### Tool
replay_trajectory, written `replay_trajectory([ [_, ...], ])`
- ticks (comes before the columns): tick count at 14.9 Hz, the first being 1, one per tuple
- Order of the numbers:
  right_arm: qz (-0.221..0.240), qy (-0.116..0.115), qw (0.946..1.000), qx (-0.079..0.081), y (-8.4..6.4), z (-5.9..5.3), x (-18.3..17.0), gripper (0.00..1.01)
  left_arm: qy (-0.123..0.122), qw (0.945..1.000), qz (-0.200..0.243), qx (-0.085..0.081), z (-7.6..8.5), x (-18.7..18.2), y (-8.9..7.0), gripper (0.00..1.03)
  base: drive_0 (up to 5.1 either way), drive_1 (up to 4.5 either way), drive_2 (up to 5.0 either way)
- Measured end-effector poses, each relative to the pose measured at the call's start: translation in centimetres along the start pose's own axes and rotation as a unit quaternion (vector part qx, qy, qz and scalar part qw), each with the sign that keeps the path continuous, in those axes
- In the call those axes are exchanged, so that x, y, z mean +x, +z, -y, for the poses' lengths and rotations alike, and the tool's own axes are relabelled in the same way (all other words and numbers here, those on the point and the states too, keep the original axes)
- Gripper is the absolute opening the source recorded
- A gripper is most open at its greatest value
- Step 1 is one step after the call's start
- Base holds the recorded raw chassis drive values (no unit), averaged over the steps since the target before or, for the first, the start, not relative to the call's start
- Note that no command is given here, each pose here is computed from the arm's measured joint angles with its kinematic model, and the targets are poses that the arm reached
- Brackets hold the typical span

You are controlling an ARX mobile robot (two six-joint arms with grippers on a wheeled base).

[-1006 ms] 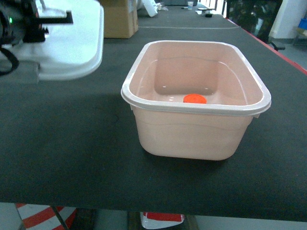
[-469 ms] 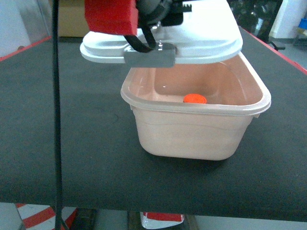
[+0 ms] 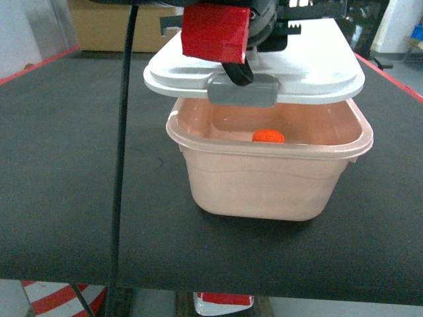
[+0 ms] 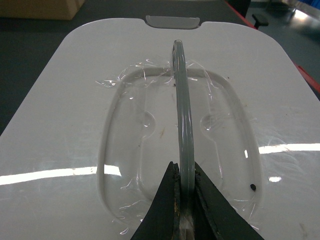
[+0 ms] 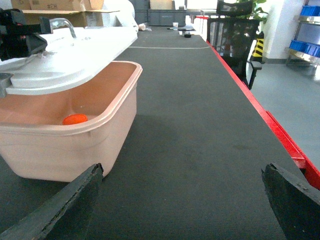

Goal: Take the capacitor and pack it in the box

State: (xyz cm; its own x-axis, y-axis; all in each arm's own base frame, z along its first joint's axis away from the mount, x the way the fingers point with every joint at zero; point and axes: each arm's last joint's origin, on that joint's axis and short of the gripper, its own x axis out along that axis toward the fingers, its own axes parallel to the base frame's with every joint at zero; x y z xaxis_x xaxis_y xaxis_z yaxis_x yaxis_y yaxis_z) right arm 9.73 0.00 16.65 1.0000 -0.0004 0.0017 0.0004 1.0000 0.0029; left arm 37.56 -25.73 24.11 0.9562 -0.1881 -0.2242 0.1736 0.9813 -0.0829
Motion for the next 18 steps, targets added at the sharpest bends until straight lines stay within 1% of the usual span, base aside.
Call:
replay_trajectory([
  [1,0.0,0.0,1.0,0.0,0.0,0.0,0.0,0.98,0.004,0.9999,-0.012,0.0,0.4,0.2,-0.8,0.02,0.0,0.0,0.0],
  [3,0.0,0.0,1.0,0.0,0.0,0.0,0.0,0.98,0.01,0.9996,-0.026,0.006,1.5,0.5,-1.9,0.02,0.0,0.0,0.0],
  [5,0.0,0.0,1.0,0.0,0.0,0.0,0.0,0.98,0.012,0.9995,-0.027,0.009,2.2,0.6,-2.1,0.02,0.0,0.0,0.0],
  [6,0.0,0.0,1.0,0.0,0.0,0.0,0.0,0.98,0.012,0.9992,-0.035,0.015,2.9,0.8,-2.7,0.02,0.0,0.0,0.0],
  [10,0.0,0.0,1.0,0.0,0.0,0.0,0.0,0.98,0.026,0.9984,-0.045,0.023,3.0,1.0,-3.5,0.02,0.0,0.0,0.0],
  [14,0.0,0.0,1.0,0.0,0.0,0.0,0.0,0.98,0.032,0.9984,-0.041,0.023,3.1,0.9,-3.5,0.02,0.0,0.0,0.0],
  [16,0.0,0.0,1.0,0.0,0.0,0.0,0.0,0.98,0.031,0.9987,-0.036,0.018,3.1,0.9,-3.4,0.23,0.0,0.0,0.0],
  [18,0.0,0.0,1.0,0.0,0.0,0.0,0.0,0.98,0.031,0.9989,-0.032,0.015,3.1,0.9,-3.4,0.35,0.0,0.0,0.0],
])
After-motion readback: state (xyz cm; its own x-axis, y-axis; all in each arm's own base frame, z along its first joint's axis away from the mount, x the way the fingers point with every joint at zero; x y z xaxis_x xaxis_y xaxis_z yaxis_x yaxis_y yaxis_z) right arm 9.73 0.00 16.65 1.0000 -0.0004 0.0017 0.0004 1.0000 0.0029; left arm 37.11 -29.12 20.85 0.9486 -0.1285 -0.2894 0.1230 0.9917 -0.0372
